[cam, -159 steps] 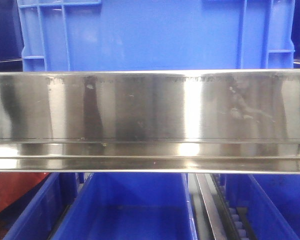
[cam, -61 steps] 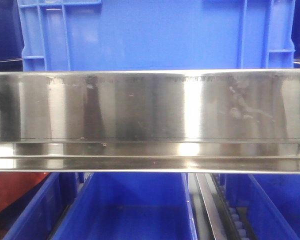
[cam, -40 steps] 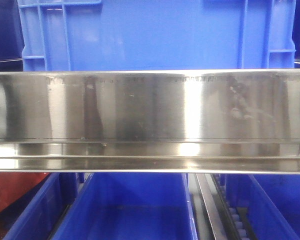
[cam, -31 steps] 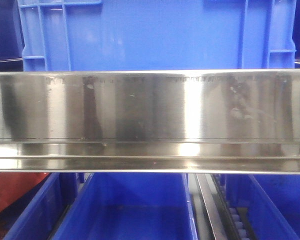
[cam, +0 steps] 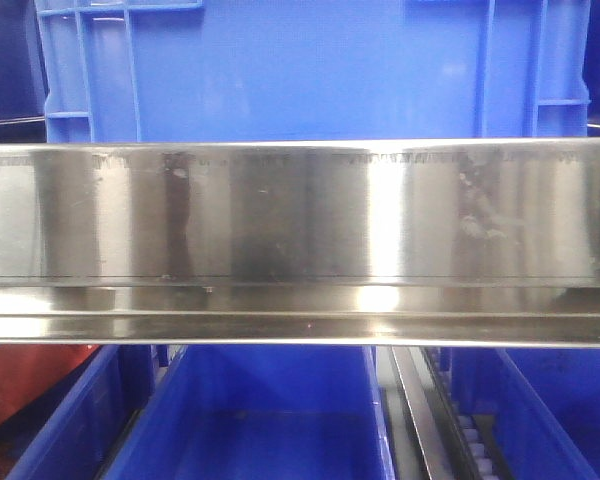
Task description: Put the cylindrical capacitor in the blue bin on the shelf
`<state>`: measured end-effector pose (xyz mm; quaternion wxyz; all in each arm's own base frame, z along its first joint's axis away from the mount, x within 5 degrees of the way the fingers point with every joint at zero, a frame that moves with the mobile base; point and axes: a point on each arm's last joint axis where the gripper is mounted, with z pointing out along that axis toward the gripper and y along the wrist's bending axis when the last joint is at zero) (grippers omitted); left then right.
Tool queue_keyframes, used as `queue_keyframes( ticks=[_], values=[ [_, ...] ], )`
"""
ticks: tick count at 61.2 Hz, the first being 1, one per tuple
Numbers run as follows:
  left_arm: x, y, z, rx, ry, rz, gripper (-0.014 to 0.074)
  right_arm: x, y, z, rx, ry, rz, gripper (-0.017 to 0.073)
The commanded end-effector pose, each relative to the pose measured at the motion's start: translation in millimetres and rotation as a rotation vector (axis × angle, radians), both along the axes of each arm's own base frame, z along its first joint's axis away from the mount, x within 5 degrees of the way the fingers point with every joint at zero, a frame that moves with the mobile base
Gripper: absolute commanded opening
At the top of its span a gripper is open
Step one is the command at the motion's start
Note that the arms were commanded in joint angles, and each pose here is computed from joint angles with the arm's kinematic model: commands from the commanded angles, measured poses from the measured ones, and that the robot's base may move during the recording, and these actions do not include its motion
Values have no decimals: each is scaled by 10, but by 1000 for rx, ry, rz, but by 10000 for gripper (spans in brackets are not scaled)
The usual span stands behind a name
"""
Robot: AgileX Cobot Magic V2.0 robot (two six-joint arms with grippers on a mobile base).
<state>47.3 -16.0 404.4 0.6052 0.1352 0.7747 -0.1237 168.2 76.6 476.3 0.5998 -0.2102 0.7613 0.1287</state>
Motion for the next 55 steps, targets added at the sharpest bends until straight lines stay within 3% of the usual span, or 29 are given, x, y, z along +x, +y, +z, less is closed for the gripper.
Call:
queue_keyframes(
  ticks=[1,12,22,37,42,52,55],
  values=[
    [-15,7,-5,-10,-2,4,-111,275,242,117,-19,14,61,-151],
    [-23,-9,-13,-29,14,-11,-111,793,752,86,-81,128,157,-151],
    [-24,-10,-13,-31,15,-11,-111,1270,1069,-187,-151,268,183,-151],
    [-24,-12,-13,-32,16,-13,-111,1672,1306,-646,-214,449,186,-147],
    [-24,-12,-13,-32,16,-13,-111,1716,1333,-746,-232,486,189,-32],
    [-24,-12,-13,-32,16,-13,-111,1744,1350,-812,-236,514,185,488],
    [-24,-12,-13,-32,16,-13,-111,1745,1350,-800,-234,510,185,580]
  ],
)
